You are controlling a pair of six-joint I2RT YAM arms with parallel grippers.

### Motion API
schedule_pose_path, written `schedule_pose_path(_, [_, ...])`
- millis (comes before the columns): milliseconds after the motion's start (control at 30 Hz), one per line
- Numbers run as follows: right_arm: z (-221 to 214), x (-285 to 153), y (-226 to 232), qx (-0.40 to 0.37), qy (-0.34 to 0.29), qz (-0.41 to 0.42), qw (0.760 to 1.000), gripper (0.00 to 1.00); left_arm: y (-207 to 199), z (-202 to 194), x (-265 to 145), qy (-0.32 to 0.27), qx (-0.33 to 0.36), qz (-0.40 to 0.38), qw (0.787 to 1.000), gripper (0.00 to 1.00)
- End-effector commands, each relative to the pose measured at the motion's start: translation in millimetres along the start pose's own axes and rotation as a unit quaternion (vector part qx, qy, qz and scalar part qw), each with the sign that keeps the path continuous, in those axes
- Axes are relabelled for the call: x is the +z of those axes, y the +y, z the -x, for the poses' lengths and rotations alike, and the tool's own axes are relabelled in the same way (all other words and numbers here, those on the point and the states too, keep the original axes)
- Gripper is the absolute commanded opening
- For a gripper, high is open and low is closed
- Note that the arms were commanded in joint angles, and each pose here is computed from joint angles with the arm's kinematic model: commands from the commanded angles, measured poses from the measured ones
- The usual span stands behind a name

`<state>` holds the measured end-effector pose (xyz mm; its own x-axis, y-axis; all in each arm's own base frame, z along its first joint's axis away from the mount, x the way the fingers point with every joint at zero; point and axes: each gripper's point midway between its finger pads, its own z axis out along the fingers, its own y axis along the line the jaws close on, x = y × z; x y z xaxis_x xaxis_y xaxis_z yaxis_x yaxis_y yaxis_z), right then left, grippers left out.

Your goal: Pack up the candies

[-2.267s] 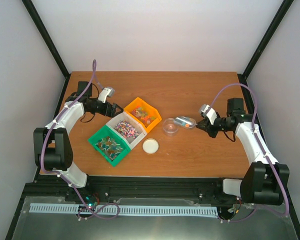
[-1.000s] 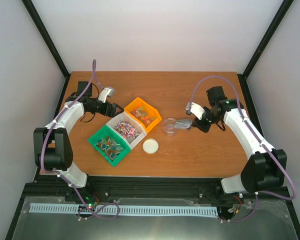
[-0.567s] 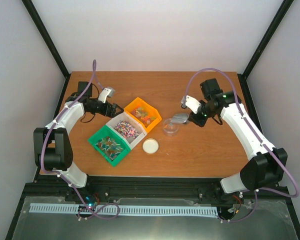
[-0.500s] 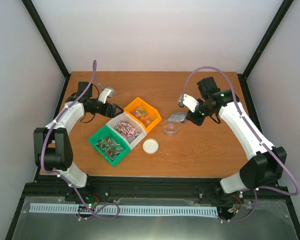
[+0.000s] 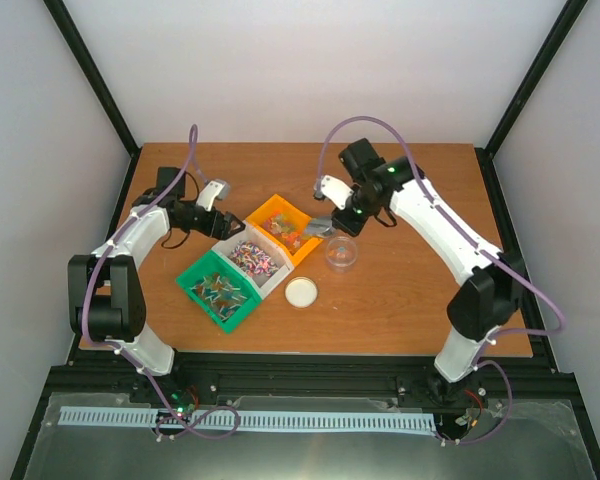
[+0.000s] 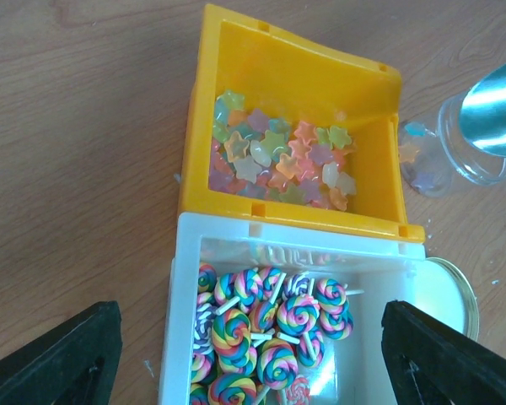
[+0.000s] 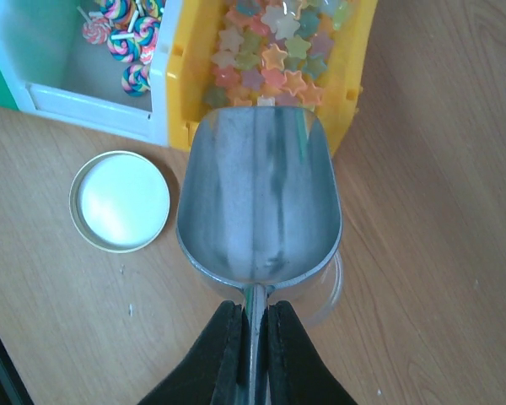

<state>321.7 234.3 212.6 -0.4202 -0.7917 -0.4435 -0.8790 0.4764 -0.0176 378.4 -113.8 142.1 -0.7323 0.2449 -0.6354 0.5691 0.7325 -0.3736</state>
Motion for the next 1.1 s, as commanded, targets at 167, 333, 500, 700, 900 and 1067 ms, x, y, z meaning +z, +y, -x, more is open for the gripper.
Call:
schedule_pose_path(167, [25.6, 29.9, -3.2, 0.006, 0.037, -0.013, 0.999, 0.03, 3.5, -11.4, 1.8, 0.015, 0.031, 0.013, 0.999, 0.84])
schedule_pose_path(333, [30.6, 46.8, -1.5, 0.004, 0.051, -0.008, 0.999, 0.03, 4.2, -14.9, 4.2, 0.024, 0.037, 0.018, 0.999, 0.82])
schedule_pose_path(500, [32.6, 63.1, -2.7, -0.006, 0.068, -0.012, 0.998, 0.03, 0.6, -18.9, 9.9, 0.03, 0.039, 0.012, 0.999, 0.8])
schedule_pose_path(700, [32.3, 83.9, -5.8, -0.021, 0.093, 0.0, 0.995, 0.03, -0.8, -17.9, 18.3, 0.037, 0.049, 0.019, 0.998, 0.79])
schedule_pose_path(900, [30.4, 96.2, -8.2, -0.029, 0.11, 0.006, 0.994, 0.03, -5.2, -17.4, 26.6, 0.044, 0.055, 0.014, 0.997, 0.77])
schedule_pose_path(1067, [24.4, 118.2, -7.3, -0.028, 0.134, 0.024, 0.99, 0.03, -8.2, -19.7, 34.7, 0.049, 0.055, 0.005, 0.997, 0.76])
